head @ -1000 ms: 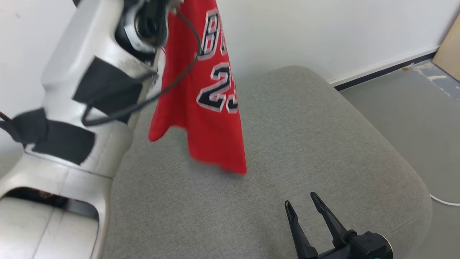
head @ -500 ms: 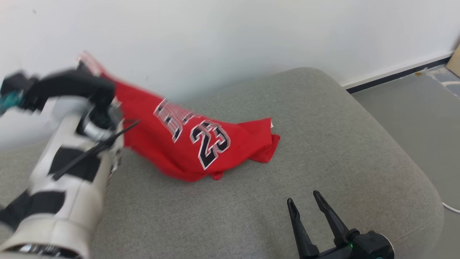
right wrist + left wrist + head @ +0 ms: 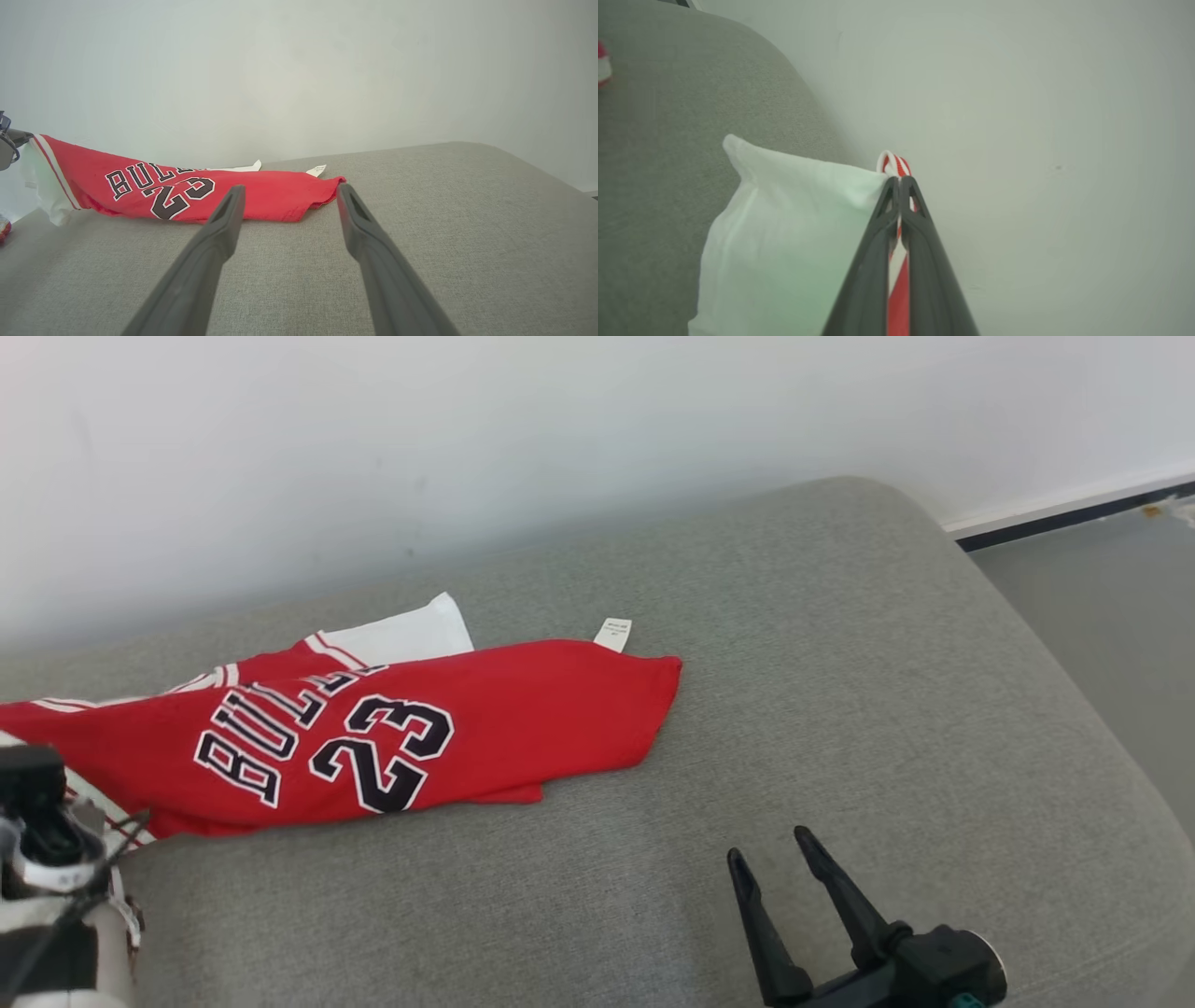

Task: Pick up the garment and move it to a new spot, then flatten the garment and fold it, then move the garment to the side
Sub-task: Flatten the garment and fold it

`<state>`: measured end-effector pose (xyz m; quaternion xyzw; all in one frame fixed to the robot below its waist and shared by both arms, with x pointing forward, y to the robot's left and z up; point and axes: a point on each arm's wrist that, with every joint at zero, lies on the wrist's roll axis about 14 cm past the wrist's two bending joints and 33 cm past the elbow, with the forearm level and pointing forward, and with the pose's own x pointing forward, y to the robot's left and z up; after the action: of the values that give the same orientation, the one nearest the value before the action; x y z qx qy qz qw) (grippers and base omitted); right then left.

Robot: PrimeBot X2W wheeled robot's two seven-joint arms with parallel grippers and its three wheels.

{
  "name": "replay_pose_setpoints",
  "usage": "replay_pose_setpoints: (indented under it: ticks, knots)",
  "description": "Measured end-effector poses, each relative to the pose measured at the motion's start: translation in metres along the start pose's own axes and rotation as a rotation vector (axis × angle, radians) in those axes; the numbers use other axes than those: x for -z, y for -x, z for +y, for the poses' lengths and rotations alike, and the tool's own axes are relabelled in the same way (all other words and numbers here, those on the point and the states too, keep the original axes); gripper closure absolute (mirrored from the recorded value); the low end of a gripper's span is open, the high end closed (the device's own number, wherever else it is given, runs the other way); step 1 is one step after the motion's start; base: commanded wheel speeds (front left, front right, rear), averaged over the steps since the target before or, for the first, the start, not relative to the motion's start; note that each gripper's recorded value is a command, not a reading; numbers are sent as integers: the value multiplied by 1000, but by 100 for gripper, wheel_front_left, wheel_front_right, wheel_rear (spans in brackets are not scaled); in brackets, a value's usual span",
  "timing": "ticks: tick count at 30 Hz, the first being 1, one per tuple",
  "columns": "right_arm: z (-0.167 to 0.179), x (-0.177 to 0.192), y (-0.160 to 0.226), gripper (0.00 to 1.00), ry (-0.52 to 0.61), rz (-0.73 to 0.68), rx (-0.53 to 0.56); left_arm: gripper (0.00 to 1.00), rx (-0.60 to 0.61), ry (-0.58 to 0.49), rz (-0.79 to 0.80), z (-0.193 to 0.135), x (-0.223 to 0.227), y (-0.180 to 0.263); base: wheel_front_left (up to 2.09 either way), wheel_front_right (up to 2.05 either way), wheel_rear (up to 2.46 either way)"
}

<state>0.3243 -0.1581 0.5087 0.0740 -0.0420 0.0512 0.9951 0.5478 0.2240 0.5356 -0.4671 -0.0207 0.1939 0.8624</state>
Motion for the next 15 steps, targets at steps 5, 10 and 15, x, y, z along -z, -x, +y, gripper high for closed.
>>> replay_pose_setpoints:
  ticks: [5, 10, 15]
  knots:
    - [14, 18, -9, 0, 1, 60, -65, 0, 12, -70, -66, 25, -17, 8, 0, 0, 0]
    - [31, 44, -18, 0, -9, 145, -138, 0, 175, -295, -102, 16, -28, 23, 0, 0, 0]
    - [41, 64, -35, 0, -22, 217, -184, 0, 334, -532, -144, 5, -34, 53, 0, 0, 0]
